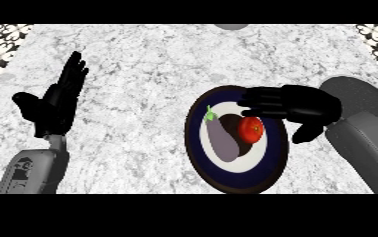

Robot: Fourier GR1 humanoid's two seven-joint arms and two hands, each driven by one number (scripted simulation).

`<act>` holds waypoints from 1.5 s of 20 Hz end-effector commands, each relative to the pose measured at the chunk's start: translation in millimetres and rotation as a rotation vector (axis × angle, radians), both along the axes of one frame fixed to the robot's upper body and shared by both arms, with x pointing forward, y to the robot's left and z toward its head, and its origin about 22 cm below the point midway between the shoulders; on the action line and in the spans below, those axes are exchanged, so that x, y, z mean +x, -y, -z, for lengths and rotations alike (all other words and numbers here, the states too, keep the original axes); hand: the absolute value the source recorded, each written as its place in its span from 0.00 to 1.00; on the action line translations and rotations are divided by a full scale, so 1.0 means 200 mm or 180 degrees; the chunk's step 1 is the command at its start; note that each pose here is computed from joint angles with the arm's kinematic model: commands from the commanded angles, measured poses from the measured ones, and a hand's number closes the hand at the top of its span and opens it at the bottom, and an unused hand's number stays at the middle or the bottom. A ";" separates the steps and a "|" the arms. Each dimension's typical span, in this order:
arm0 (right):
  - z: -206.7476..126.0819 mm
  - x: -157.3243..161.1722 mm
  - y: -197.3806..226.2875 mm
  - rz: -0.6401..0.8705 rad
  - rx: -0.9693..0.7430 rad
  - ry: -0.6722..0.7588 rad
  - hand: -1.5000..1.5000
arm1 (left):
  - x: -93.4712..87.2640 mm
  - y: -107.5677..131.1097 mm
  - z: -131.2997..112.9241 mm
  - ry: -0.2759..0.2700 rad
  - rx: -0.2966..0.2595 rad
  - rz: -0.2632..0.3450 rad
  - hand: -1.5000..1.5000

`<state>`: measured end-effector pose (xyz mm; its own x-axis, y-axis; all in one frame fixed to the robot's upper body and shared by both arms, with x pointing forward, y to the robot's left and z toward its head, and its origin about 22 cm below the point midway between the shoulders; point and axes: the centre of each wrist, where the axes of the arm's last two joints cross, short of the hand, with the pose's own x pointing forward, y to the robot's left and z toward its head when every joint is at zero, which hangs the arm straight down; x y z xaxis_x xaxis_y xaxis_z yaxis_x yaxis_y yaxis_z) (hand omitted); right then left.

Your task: Pick the tomato from the plate and place it in the pan

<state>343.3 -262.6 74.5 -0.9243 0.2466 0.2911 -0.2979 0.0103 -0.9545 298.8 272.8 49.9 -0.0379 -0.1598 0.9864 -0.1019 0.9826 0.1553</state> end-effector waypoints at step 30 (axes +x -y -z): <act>0.31 0.03 -0.36 -0.0434 -0.0453 0.0269 1.00 | 0.01 -0.08 0.08 0.0030 -0.0003 -0.0017 0.50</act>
